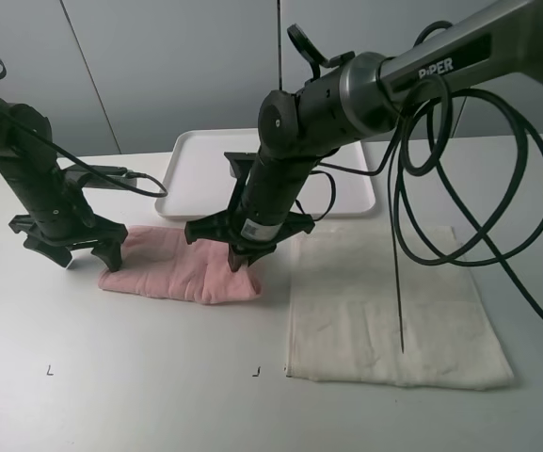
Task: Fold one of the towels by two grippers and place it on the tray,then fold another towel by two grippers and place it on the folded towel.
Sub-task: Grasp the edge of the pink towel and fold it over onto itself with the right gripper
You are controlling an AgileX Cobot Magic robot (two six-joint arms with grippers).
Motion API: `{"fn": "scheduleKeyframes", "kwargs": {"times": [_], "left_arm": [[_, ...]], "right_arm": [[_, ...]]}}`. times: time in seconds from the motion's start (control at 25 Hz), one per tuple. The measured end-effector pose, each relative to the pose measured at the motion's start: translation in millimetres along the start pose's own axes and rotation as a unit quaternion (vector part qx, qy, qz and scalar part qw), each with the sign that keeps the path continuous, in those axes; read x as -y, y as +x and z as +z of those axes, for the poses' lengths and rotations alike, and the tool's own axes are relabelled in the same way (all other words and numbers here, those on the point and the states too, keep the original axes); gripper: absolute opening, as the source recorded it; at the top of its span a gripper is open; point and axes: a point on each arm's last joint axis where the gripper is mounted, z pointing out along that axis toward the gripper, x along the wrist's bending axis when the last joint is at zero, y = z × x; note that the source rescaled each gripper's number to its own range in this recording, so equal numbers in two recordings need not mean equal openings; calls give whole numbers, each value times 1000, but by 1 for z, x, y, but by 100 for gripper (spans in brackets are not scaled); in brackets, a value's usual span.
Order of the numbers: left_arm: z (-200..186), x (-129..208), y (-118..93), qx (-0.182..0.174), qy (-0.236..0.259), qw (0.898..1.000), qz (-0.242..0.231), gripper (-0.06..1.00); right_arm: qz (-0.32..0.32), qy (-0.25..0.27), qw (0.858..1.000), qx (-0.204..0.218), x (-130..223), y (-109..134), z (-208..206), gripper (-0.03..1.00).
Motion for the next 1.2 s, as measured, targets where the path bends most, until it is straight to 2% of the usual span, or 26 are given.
{"fn": "scheduleKeyframes", "kwargs": {"times": [0.2, 0.48, 0.68, 0.84, 0.96, 1.2], "left_arm": [[0, 0, 0, 0, 0, 1000, 0, 99], [0, 0, 0, 0, 0, 1000, 0, 99], [0, 0, 0, 0, 1, 1000, 0, 99], [0, 0, 0, 0, 1, 1000, 0, 99], [0, 0, 0, 1, 1, 1000, -1, 99], [0, 0, 0, 1, 1, 1000, -1, 99]], "right_arm": [[4, -15, 998, -54, -6, 15, -16, 4], [34, -27, 990, -138, -9, 29, -15, 4], [80, -26, 973, -213, -13, 33, 12, 4], [114, -53, 955, -267, -19, 37, 23, 4], [130, -61, 949, -282, -21, 36, 31, 4], [142, -68, 948, -278, -20, 31, 47, 4]]}}
